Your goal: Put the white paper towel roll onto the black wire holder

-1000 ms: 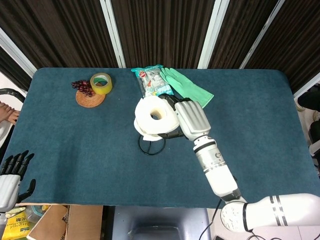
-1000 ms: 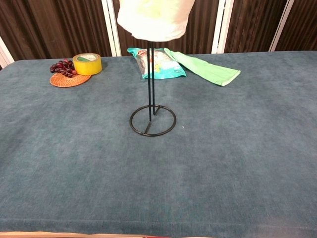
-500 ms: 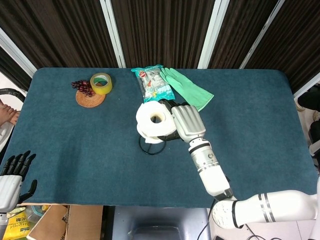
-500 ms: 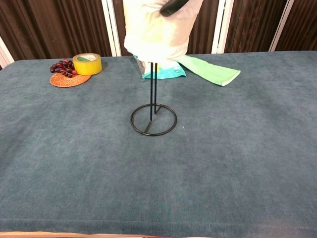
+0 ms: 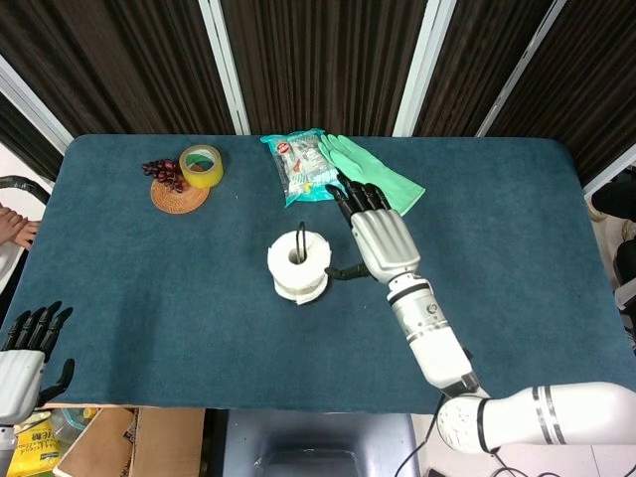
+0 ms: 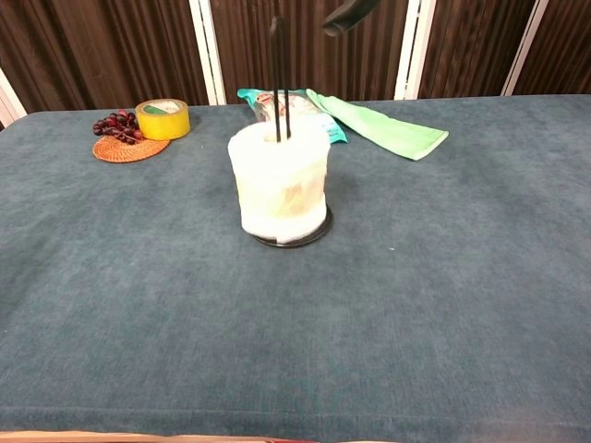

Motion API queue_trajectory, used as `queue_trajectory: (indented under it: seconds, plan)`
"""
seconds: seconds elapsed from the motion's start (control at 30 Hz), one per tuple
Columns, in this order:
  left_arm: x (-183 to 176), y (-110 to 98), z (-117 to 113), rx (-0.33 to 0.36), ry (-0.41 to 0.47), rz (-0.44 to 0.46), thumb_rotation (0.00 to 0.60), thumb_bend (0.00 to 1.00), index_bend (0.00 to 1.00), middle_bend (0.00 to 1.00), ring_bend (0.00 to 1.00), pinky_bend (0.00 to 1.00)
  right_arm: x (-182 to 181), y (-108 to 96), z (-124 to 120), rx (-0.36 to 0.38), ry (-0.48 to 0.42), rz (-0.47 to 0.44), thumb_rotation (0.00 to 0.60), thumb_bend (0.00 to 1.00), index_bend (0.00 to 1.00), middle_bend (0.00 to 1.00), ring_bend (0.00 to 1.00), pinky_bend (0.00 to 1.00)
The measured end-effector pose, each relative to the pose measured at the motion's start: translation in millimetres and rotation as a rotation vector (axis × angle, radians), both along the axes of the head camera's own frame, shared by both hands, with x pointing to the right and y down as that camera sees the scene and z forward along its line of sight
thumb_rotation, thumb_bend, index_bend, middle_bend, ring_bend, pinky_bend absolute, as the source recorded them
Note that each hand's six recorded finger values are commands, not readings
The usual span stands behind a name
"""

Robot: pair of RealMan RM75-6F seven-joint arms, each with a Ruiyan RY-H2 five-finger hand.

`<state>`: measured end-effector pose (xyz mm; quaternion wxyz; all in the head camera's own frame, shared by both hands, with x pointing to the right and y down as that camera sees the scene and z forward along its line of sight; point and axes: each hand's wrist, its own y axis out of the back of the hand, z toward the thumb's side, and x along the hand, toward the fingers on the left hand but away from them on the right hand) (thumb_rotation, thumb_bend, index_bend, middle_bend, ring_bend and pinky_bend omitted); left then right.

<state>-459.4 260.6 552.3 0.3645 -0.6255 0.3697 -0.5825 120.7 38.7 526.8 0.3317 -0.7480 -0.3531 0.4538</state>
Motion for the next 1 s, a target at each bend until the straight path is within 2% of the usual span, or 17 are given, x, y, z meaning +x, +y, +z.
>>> queue_trajectory:
  seconds: [0.13,0.27,0.43,0.67,0.8,0.9,1.0]
  plan:
    - [0,1,-2,0.003,0.002,0.003,0.6,0.5,0.0,0.0,0.0,0.06,12,10,-4,0.017,0.019,-0.024,0.6,0.1,0.0,0.0,0.0,0.03]
    - [0,2,-7,0.02,0.006,0.004,0.6,0.5,0.0,0.0,0.0,0.05,36,29,-5,0.058,0.068,-0.064,0.6,0.1,0.0,0.0,0.0,0.0]
    - [-2,7,-14,0.044,0.012,0.019,0.6,0.5,0.0,0.0,0.0,0.05,88,73,5,0.094,0.157,-0.1,0.6,0.1,0.0,0.0,0.0,0.0]
    - [3,12,-17,0.068,0.016,0.054,0.6,0.5,0.0,0.0,0.0,0.05,201,146,42,0.088,0.341,0.013,0.6,0.1,0.0,0.0,0.0,0.0]
    - [2,12,-15,0.061,0.004,0.048,0.6,0.5,0.0,0.0,0.0,0.05,247,178,57,0.071,0.363,0.091,0.6,0.1,0.0,0.0,0.0,0.0]
    - [2,11,-13,0.062,0.001,0.045,0.6,0.5,0.0,0.0,0.0,0.05,261,199,63,0.034,0.364,0.081,0.6,0.1,0.0,0.0,0.0,0.0]
    - [3,11,-10,0.055,-0.004,0.046,0.6,0.5,0.0,0.0,0.0,0.05,262,203,63,0.038,0.355,0.092,0.6,0.1,0.0,0.0,0.0,0.0]
